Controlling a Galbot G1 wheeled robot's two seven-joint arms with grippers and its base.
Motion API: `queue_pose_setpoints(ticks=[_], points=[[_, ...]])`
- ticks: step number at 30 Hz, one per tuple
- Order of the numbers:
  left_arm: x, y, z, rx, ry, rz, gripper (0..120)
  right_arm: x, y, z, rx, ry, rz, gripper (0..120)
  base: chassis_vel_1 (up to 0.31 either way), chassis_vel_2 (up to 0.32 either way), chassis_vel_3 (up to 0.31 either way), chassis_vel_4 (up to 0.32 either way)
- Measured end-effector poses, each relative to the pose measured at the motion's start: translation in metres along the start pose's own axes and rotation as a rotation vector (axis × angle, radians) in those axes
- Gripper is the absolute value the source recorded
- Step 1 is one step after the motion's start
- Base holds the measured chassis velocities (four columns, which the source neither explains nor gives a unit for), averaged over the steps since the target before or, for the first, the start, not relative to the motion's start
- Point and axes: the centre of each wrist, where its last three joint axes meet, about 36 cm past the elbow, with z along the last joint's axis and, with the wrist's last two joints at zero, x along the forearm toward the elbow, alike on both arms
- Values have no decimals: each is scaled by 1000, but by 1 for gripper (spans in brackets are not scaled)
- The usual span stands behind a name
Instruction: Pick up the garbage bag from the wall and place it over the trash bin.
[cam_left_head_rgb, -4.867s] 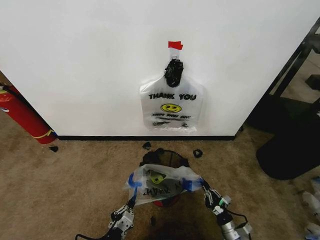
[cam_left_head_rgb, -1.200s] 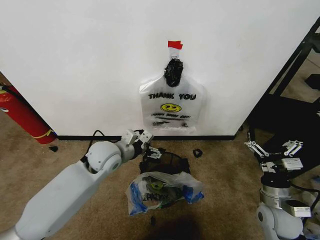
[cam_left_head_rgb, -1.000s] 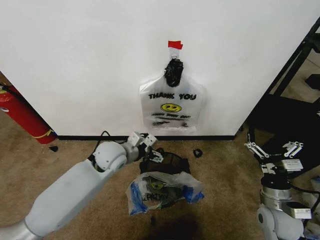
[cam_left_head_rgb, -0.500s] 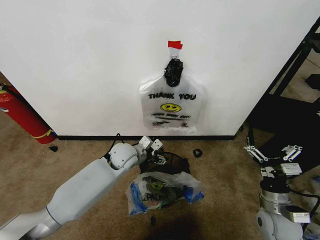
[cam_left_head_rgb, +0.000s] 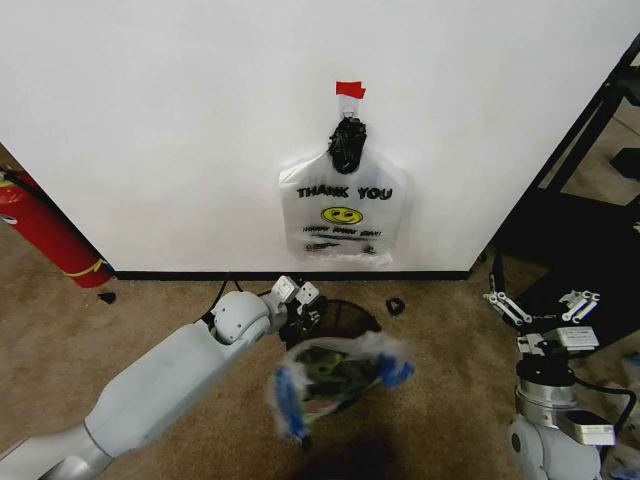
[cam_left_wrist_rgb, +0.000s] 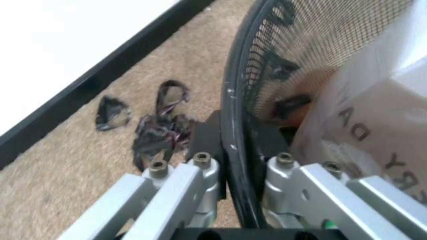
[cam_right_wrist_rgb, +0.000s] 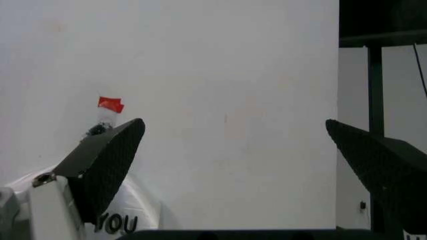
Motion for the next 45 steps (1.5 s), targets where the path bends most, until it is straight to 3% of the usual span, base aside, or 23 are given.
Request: queue_pose_setpoints(ticks=[13, 22, 27, 33, 39, 45], points=[[67, -23, 36, 507, -57, -159, 3, 2, 5, 9, -10, -13, -12, 100, 0, 0, 0, 0], [71, -79, 64, 765, -24, -259, 3, -5, 14, 16, -20, -24, -32, 100, 0, 0, 0, 0], [75, -93, 70, 786, -37, -266, 3, -6, 12, 16, -18, -23, -39, 100, 0, 0, 0, 0], [76, -101, 76, 744, -53, -244, 3, -5, 10, 16, -15, -21, -47, 100, 0, 0, 0, 0], [68, -108, 91, 655, -100, -145, 3, -4, 8, 14, -14, -22, -55, 100, 0, 0, 0, 0], [58, -110, 90, 652, -136, -94, 3, -4, 7, 13, -15, -26, -63, 100, 0, 0, 0, 0]])
